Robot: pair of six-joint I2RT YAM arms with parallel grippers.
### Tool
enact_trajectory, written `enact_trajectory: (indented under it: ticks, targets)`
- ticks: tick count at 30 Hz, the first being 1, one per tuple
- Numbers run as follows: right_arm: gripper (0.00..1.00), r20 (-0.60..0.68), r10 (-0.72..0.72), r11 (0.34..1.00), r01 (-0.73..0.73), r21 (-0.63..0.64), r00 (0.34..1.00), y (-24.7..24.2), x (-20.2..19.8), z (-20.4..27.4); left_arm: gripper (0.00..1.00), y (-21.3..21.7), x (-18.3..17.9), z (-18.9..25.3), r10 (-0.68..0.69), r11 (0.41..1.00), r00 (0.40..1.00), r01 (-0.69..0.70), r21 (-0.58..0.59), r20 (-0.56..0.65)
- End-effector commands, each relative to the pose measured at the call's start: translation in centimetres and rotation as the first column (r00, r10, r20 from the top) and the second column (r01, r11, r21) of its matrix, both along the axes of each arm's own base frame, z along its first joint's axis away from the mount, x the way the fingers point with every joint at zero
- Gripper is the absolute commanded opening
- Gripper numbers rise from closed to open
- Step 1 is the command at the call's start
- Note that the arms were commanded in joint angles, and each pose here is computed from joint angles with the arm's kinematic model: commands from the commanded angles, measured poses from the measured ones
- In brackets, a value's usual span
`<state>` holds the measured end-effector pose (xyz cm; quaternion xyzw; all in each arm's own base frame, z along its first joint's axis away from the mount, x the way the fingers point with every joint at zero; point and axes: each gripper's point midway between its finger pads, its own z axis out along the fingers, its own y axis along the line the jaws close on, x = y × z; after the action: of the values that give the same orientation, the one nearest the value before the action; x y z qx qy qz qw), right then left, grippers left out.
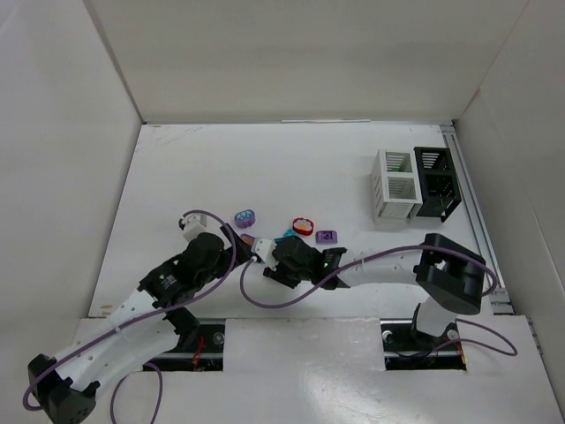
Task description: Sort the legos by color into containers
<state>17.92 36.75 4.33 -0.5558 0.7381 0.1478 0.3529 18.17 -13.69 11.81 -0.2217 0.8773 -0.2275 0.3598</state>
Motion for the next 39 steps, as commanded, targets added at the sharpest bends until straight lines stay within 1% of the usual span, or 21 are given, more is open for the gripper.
enact_trajectory:
  ticks: [1,5,6,9,10,12,13,14,16,17,19,20,22,24,27,30,32,33,37,38,39]
  targets:
    - [0.33,0.057,-0.004,0.995,-0.002,0.100,0.998,1.5,0.6,4.4,0.99,-0.2,0.5,1.7,-0.006,1.000,0.999,0.007,-0.012,0.049]
    - [0.27,0.105,0.081,0.975,-0.100,0.196,0.991,2.2,-0.6,9.0,0.99,-1.4,0.6,2.7,-0.090,0.995,0.990,0.094,-0.033,0.108]
    - [0.26,0.122,0.091,0.969,-0.116,0.219,0.988,2.2,-0.7,10.2,0.99,-2.4,0.7,4.1,-0.132,0.987,0.978,0.145,-0.073,0.159]
    - [0.26,0.149,0.093,0.941,-0.136,0.310,0.984,0.9,-0.3,14.5,0.99,-4.0,0.4,5.6,-0.255,0.956,0.928,0.284,-0.073,0.273]
    - [0.26,0.126,0.156,0.916,-0.191,0.352,0.980,1.1,-1.1,15.5,0.99,-5.3,-0.1,8.1,-0.306,0.921,0.874,0.372,-0.115,0.378]
    - [0.26,0.115,0.178,0.885,-0.210,0.414,0.977,-0.3,-0.2,17.3,0.99,-6.5,-1.0,9.5,-0.380,0.871,0.791,0.481,-0.104,0.480]
    - [0.26,0.110,0.199,0.871,-0.227,0.436,0.974,-0.6,-0.2,17.9,0.99,-7.3,-2.1,12.1,-0.405,0.820,0.704,0.562,-0.109,0.584]
    - [0.26,0.099,0.290,0.824,-0.301,0.480,0.952,-0.5,-1.5,18.9,0.99,-7.6,-2.6,12.7,-0.427,0.796,0.652,0.599,-0.082,0.626]
    - [0.26,0.133,0.360,0.757,-0.372,0.537,0.923,-1.2,-1.5,21.0,0.99,-7.8,-3.4,13.8,-0.440,0.764,0.582,0.642,-0.055,0.684]
    - [0.26,0.119,0.458,0.694,-0.438,0.572,0.881,-1.2,-3.2,21.6,0.99,-8.1,-4.3,14.6,-0.454,0.729,0.520,0.684,-0.033,0.724]
    - [0.26,0.121,0.515,0.643,-0.476,0.600,0.849,-1.6,-3.9,22.6,0.99,-8.4,-5.1,15.3,-0.478,0.694,0.436,0.720,0.023,0.762]
    - [0.26,0.130,0.540,0.614,-0.496,0.614,0.831,-1.5,-4.4,23.5,0.99,-8.8,-6.2,15.7,-0.497,0.642,0.359,0.764,0.056,0.790]
    - [0.26,0.150,0.609,0.548,-0.550,0.630,0.779,-1.4,-5.7,24.5,0.99,-9.0,-7.1,16.2,-0.510,0.605,0.267,0.787,0.120,0.817]
    - [0.26,0.140,0.646,0.518,-0.566,0.641,0.751,-1.4,-6.5,24.8,0.99,-9.2,-7.1,15.8,-0.523,0.598,0.244,0.788,0.147,0.817]
    - [0.27,0.129,0.636,0.522,-0.547,0.654,0.761,-1.7,-6.4,25.3,0.96,-9.7,-7.3,15.0,-0.563,0.563,0.208,0.805,0.188,0.800]
    - [0.27,0.129,0.656,0.502,-0.558,0.661,0.743,-1.8,-6.8,25.8,0.89,-10.0,-8.0,15.5,-0.571,0.523,0.137,0.820,0.230,0.809]
    - [0.27,0.129,0.656,0.502,-0.558,0.661,0.743,-1.8,-6.9,25.8,0.85,-10.1,-8.0,15.6,-0.570,0.517,0.127,0.824,0.234,0.811]
    - [0.27,0.120,0.657,0.507,-0.554,0.661,0.744,-1.7,-6.7,25.5,0.79,-10.1,-8.2,15.8,-0.569,0.512,0.108,0.823,0.247,0.815]
    - [0.27,0.102,0.664,0.508,-0.547,0.665,0.740,-1.6,-6.8,25.2,0.70,-10.1,-8.1,16.0,-0.566,0.514,0.094,0.817,0.261,0.819]
    - [0.27,0.102,0.656,0.515,-0.542,0.664,0.748,-1.5,-6.6,25.2,0.61,-10.1,-8.1,15.8,-0.571,0.513,0.100,0.819,0.259,0.815]
    - [0.27,0.102,0.655,0.515,-0.542,0.663,0.748,-1.5,-6.6,25.2,0.57,-10.1,-8.2,16.0,-0.572,0.513,0.101,0.819,0.258,0.814]
